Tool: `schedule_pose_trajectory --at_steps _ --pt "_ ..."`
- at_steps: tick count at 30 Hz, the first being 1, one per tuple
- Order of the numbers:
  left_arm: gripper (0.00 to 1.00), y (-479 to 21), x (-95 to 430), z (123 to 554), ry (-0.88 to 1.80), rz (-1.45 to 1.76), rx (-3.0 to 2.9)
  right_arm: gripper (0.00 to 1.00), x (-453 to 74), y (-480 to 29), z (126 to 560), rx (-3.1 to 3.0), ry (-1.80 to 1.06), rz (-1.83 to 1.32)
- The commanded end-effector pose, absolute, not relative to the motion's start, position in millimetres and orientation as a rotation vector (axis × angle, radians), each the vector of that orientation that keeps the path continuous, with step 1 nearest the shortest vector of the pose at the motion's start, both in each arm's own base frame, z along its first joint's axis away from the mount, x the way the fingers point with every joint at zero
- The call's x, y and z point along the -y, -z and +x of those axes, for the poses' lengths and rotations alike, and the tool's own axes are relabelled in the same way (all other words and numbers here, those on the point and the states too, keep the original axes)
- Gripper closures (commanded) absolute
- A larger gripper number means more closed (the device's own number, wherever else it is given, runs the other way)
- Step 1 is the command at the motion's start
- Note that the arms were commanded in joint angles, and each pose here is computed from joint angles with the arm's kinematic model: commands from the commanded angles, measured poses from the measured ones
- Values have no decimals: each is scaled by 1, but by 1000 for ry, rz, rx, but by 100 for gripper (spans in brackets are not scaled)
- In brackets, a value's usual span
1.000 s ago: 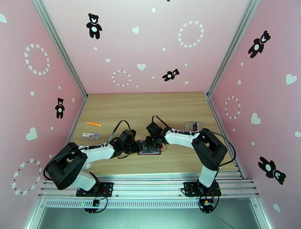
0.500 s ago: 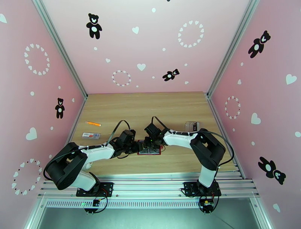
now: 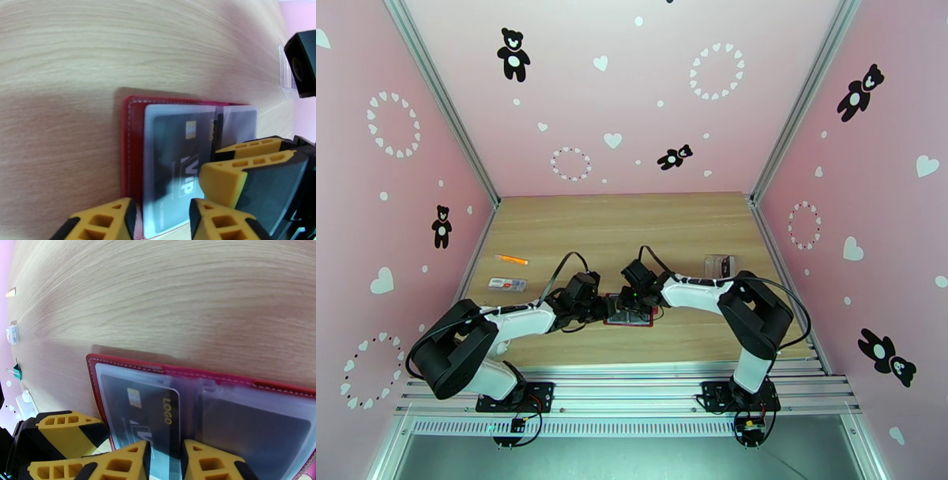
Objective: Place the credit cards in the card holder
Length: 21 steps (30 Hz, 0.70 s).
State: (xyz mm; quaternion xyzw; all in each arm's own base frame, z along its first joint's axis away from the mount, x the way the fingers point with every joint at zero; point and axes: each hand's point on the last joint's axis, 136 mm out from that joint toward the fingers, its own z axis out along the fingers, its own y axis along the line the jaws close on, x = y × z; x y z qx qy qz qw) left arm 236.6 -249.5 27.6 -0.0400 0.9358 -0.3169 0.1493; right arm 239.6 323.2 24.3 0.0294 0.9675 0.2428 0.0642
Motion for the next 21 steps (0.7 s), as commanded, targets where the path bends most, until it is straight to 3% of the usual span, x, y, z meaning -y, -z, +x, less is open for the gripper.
schedule_pose_trajectory --at_steps 1,21 --pt "58 -22 244 230 887 -122 -2711 72 -326 -35 226 -2939 -757 54" --pt "58 -21 246 230 887 -122 -2713 70 -334 -15 207 -3000 -752 -3"
